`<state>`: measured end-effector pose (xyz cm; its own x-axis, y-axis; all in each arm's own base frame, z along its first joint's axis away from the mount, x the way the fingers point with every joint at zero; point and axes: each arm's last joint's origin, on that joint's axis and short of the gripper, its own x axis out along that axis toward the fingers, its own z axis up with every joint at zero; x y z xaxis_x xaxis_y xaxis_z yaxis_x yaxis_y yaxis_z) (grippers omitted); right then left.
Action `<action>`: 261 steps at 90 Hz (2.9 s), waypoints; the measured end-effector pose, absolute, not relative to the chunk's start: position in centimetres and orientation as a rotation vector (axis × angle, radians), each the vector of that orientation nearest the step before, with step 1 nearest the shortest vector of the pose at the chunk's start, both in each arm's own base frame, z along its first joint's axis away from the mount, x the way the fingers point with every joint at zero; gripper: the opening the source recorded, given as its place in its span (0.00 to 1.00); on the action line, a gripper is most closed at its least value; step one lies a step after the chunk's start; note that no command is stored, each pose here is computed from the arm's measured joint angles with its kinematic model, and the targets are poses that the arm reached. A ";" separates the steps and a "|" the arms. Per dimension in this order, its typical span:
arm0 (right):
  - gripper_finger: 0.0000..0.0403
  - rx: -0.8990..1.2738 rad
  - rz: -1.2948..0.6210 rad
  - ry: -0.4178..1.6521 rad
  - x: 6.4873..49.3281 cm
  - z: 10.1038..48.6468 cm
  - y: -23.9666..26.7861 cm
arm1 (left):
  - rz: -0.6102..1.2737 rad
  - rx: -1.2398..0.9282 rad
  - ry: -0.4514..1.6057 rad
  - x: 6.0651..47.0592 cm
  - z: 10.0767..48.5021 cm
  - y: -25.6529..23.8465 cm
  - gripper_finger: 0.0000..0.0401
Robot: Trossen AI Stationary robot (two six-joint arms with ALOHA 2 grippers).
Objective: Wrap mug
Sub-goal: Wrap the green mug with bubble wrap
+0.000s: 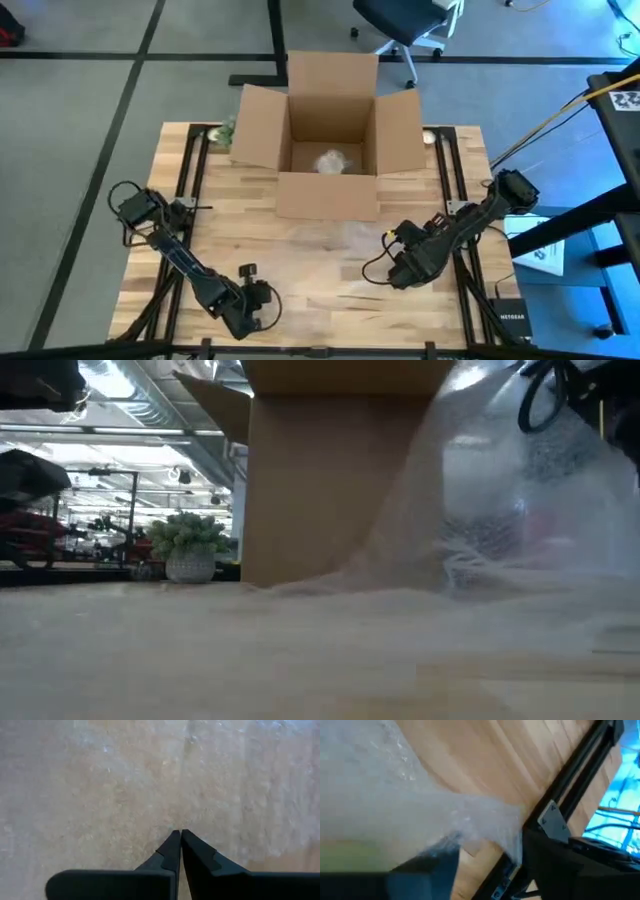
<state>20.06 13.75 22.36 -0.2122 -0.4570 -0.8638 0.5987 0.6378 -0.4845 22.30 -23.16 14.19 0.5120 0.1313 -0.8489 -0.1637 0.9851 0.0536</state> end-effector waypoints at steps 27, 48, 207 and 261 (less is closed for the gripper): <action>0.69 0.026 -0.648 1.403 22.4 26.7 15.2 | 0.206 -0.068 0.810 22.9 19.5 -21.2 0.00; 0.68 -0.029 -0.418 1.282 23.5 28.8 17.0 | 0.234 -0.027 0.754 25.8 19.2 -19.3 0.00; 0.68 0.024 -0.601 1.389 22.8 26.0 14.3 | 0.271 -0.064 0.898 30.3 12.8 -17.0 0.00; 0.68 0.285 -0.509 1.373 16.3 24.3 15.3 | 0.258 -0.041 0.900 30.2 12.8 -17.1 0.00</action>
<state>16.32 15.27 24.26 0.1125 -0.1784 -0.9775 0.5020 0.8592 -0.0990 30.21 -17.14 12.80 0.5929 0.2042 -0.7790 -0.2388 0.9684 0.0721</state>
